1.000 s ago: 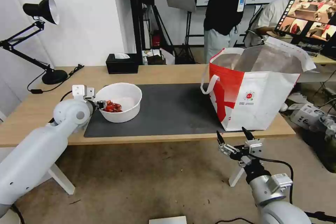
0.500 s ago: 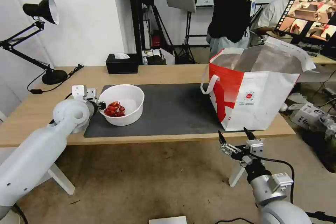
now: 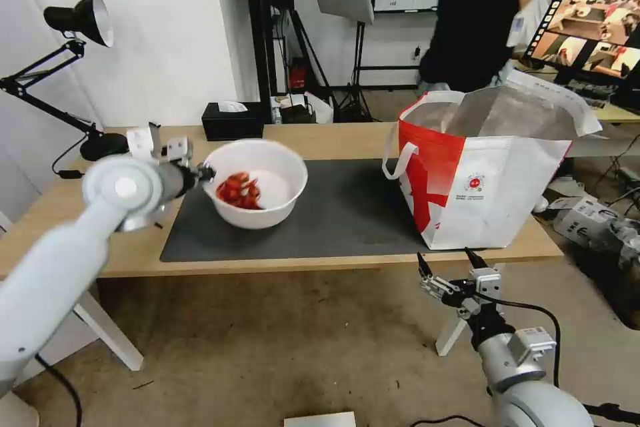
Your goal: Pick up the trash from the table and place it into the takeout bag.
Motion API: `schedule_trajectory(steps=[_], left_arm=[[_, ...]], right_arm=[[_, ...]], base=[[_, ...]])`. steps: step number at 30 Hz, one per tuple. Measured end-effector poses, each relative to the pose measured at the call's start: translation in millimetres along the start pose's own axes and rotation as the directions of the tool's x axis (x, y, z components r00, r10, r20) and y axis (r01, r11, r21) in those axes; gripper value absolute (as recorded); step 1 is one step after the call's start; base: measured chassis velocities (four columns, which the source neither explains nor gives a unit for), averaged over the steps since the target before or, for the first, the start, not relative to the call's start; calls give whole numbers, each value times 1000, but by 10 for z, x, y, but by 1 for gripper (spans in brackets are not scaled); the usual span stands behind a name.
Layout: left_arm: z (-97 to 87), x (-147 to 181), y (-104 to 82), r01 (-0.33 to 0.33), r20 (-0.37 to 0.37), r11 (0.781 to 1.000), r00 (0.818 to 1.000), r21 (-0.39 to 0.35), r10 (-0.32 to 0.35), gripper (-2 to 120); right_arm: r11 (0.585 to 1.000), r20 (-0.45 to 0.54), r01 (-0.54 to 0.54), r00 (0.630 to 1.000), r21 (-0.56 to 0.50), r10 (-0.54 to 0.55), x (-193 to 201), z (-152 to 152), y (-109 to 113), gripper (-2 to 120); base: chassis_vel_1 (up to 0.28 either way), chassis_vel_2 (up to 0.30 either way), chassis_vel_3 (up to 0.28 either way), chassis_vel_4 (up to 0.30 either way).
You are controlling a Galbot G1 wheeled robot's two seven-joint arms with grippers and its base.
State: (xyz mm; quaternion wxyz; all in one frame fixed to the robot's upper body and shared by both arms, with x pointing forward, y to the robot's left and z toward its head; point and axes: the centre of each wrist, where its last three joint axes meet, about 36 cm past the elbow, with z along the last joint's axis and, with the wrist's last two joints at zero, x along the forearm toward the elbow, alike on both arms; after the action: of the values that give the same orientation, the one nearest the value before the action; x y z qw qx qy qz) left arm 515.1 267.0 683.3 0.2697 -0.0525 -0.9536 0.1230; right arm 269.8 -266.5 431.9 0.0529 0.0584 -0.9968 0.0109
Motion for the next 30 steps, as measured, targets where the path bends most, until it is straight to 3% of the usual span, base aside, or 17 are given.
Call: schedule_trajectory(steps=[2,3,5,6,9,10,12,13,14,16,24,30], left_arm=[[-147,74,-220,-39,-3,999,999,-1,39,0],[-147,74,-220,-39,-3,999,999,-1,39,0],[-275,120,-483,-77,-16,997,997,-14,77,0],[-275,120,-483,-77,-16,997,997,-14,77,0],[-425,128,-813,-120,-26,992,992,-40,120,0],[-425,128,-813,-120,-26,992,992,-40,120,0],[-580,128,-1157,-161,-16,984,987,-79,160,0],[-641,125,-1270,-173,-12,981,985,-91,172,0],[-641,125,-1270,-173,-12,981,985,-91,172,0],[-787,117,-1532,-198,-2,974,980,-112,199,0],[-1017,29,-1962,-221,-4,966,975,-135,222,0],[-1136,-154,-2472,-237,-25,962,971,-134,236,0]], right_arm=[[1000,-7,-2,1000,2,2,5,2,-5,100],[1000,-7,-2,1000,2,2,5,2,-5,100],[1000,-15,-5,1000,4,6,5,6,-9,100],[1000,-15,-5,1000,4,6,5,6,-9,100],[1000,-23,-10,1000,6,10,3,19,-15,100],[1000,-23,-10,1000,6,10,3,19,-15,100],[1000,-28,-11,1000,6,11,0,28,-15,100],[1000,-30,-12,999,5,12,0,31,-15,100],[1000,-30,-12,999,5,12,0,31,-15,100],[1000,-34,-15,999,5,15,-2,37,-16,100],[1000,-42,-20,999,0,20,-16,61,-1,100],[1000,-52,-20,998,-3,20,1,78,19,100]], base=[[0,0,0,0],[0,0,0,0],[0,0,0,0],[0,0,0,0],[0,0,0,0],[0,0,0,0],[0,0,0,0],[0,0,0,0],[0,0,0,0],[0,0,0,0],[0,0,0,0],[0,0,0,0]])
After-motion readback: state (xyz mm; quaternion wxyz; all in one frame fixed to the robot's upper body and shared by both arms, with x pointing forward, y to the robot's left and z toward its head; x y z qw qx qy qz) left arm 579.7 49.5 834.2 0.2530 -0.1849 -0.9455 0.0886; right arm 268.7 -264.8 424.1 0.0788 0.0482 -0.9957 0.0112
